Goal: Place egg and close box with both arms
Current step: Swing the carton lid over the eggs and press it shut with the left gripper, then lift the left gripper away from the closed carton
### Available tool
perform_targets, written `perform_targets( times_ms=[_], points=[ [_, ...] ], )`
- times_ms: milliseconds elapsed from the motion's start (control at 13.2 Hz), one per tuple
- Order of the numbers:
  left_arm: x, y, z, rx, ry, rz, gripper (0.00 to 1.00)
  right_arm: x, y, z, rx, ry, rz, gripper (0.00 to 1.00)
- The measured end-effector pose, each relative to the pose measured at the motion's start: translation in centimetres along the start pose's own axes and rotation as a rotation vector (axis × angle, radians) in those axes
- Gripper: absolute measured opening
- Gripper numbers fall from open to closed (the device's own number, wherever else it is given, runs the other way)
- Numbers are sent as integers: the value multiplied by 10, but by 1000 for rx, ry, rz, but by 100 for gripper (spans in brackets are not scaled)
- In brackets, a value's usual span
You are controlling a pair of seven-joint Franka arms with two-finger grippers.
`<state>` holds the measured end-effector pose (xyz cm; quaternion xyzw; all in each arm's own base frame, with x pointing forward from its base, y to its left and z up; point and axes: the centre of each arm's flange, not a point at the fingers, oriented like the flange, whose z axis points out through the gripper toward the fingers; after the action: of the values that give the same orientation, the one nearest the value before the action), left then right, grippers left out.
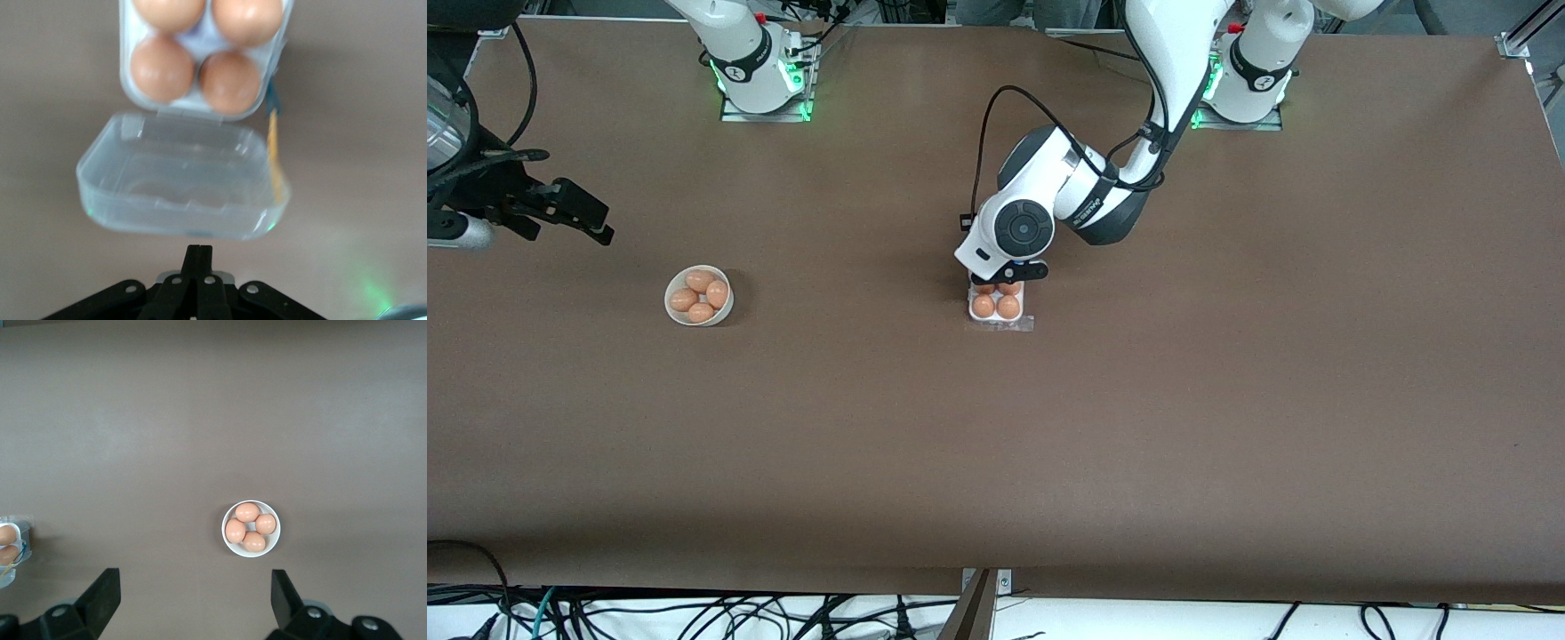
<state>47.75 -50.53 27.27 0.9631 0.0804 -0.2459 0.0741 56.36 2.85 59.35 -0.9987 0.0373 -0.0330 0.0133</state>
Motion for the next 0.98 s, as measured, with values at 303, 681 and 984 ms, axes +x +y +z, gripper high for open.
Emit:
perform_targets(
  times_ms=[303,681,984],
  points=[
    [23,-6,-28,-63,94,-28,1,3,-1,3,1,8,-1,100],
    [50,-27,-97,-56,203,-47,4,4,0,2,-5,14,-2,100],
    [81,-88,-189,-27,281,-126,32,5,0,2,-10,22,-3,100]
  ],
)
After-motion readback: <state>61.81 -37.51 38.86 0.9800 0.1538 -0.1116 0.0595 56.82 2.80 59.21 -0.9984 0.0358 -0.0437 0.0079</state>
